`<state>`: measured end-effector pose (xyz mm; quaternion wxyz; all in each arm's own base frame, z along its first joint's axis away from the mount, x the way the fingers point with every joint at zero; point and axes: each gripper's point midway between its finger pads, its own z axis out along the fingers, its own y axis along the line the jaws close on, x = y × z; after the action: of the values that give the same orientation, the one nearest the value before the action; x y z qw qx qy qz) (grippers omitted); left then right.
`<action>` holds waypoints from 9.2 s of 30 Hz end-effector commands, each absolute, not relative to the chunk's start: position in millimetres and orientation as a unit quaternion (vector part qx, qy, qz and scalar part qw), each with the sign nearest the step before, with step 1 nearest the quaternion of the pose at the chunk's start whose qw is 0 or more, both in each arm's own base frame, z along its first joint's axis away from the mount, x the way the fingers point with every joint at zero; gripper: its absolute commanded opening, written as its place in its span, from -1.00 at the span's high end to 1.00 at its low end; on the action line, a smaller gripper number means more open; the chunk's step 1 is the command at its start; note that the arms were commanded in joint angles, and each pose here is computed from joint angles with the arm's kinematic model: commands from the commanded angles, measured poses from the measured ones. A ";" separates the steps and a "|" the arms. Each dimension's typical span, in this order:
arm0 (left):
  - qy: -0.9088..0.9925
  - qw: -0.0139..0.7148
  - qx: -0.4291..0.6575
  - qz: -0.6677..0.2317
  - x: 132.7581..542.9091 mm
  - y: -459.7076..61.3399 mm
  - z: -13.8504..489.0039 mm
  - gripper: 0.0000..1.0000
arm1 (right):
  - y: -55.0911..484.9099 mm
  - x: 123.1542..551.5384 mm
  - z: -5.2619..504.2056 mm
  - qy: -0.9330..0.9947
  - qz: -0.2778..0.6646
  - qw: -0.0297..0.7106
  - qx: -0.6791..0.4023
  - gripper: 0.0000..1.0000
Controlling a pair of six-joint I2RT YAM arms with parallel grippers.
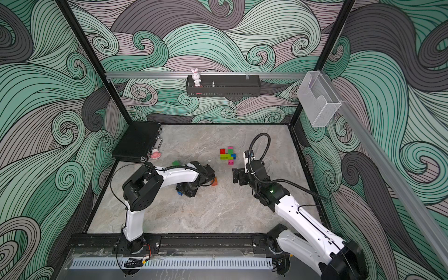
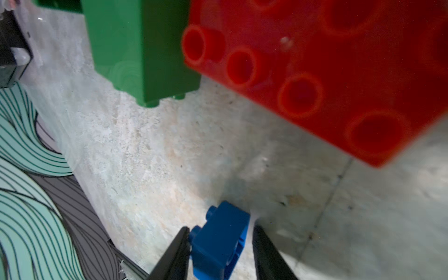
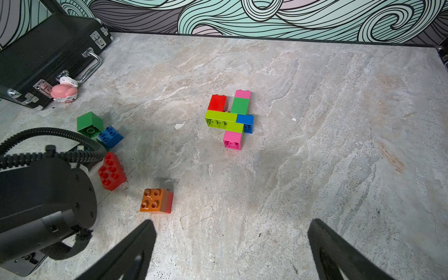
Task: Assemble the number 4 with lego
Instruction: Adjust the lego brick at the center of the board.
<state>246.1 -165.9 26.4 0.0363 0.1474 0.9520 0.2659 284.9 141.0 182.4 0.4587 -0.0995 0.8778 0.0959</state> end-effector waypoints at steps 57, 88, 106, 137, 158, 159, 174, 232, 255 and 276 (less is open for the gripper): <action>0.928 0.028 0.240 0.285 230.3 -238.4 41.5 0.29 | 137.6 283.1 188.4 0.875 0.088 0.464 -0.110 -0.98; 0.962 -0.020 0.271 0.032 248.6 -205.7 18.3 -0.17 | 141.4 284.9 192.3 0.878 0.092 0.457 -0.112 -0.98; 0.930 0.069 0.146 0.330 272.1 -99.9 57.6 0.69 | 154.7 291.3 186.6 0.878 0.105 0.448 -0.131 -0.98; 0.909 -0.025 0.153 0.387 256.1 -103.4 30.7 0.18 | 155.4 288.3 187.9 0.876 0.104 0.447 -0.147 -0.98; 0.945 0.014 0.148 0.290 243.1 -141.6 51.9 0.06 | 158.0 286.5 188.0 0.879 0.111 0.439 -0.148 -0.98; 0.951 0.023 0.149 0.269 245.2 -145.6 59.4 0.00 | 158.0 286.3 188.5 0.880 0.111 0.438 -0.148 -0.97; 0.988 -0.006 0.140 0.068 247.0 -137.9 38.4 -0.36 | 155.5 284.9 188.0 0.882 0.109 0.436 -0.143 -0.97; 0.889 -0.035 -0.035 0.454 224.5 -13.9 57.0 0.86 | 170.8 289.3 184.6 0.878 0.134 0.431 -0.161 -0.97; 0.910 -0.089 -0.017 0.405 212.4 -51.6 18.8 0.38 | 171.9 286.3 191.8 0.874 0.142 0.436 -0.164 -0.97; 0.958 -0.033 -0.019 0.283 230.6 -89.8 55.9 -0.12 | 171.8 287.2 190.0 0.876 0.140 0.433 -0.163 -0.98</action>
<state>223.2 -74.8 46.4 -0.0544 -0.0172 0.9446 0.3232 284.7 170.0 185.6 0.4288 -0.1630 0.8781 0.1362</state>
